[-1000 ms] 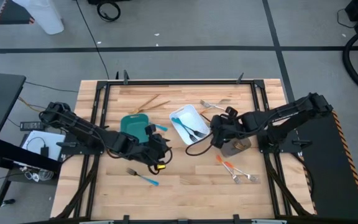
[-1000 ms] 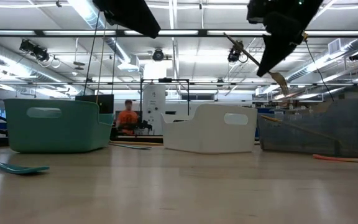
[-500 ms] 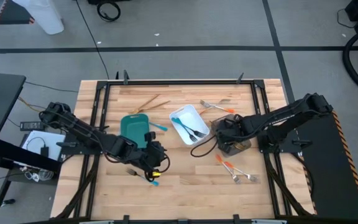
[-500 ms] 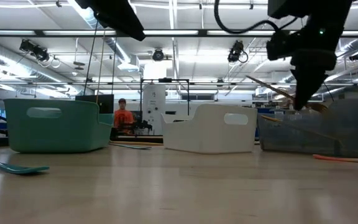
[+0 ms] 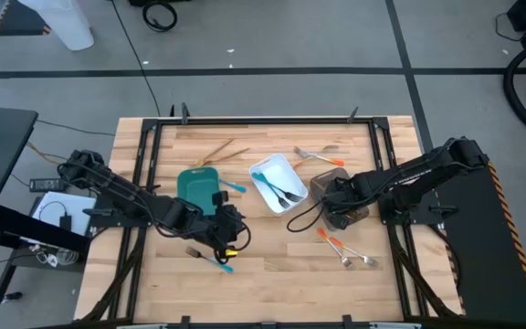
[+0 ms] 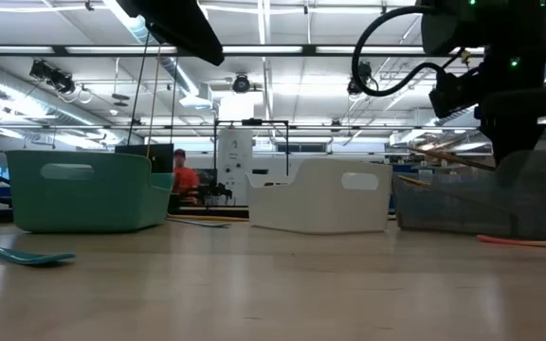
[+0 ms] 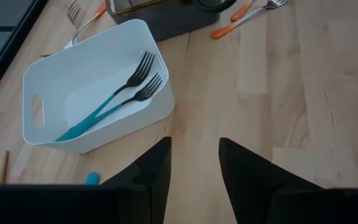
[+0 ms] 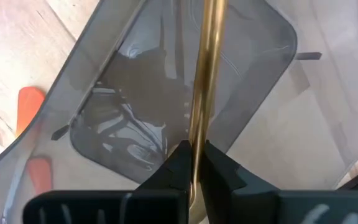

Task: Sort silverware by color (type)
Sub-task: Put the gold fork into the black bin

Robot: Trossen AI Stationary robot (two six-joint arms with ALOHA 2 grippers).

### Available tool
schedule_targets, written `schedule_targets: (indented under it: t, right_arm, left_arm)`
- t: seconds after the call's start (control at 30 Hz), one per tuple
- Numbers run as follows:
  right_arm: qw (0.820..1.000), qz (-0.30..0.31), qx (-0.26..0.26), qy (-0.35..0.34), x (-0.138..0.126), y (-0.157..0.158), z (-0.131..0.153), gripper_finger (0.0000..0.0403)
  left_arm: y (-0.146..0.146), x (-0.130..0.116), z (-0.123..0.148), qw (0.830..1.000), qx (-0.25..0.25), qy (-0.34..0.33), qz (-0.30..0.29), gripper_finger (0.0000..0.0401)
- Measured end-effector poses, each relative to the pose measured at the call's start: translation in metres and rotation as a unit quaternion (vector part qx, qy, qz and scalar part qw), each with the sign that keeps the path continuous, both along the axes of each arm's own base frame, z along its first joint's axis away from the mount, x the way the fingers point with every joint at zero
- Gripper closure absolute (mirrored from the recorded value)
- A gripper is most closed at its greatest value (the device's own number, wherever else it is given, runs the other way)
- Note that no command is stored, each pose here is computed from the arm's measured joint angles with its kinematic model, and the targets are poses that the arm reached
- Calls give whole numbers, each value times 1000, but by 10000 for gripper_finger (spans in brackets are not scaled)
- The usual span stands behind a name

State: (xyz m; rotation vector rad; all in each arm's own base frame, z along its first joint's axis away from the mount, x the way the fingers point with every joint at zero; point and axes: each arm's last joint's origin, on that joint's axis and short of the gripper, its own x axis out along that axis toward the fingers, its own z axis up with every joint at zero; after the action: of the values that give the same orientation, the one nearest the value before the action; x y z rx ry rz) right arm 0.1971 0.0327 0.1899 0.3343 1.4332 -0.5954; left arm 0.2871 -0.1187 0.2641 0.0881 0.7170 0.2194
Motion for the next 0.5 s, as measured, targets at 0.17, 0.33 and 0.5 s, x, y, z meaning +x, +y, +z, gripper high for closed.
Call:
schedule_targets:
  t: [0.17,0.33,0.5]
  right_arm:
    - [1000,-6,12,3,0,-2,0,371]
    - [999,-19,22,18,-2,-6,0,345]
    - [999,-16,24,22,-1,-11,0,297]
  left_arm:
    - [-3,-6,-4,1000,-14,22,8,259]
    - [-8,-19,-11,996,-35,73,22,259]
    - [-20,-27,-13,995,-58,84,19,259]
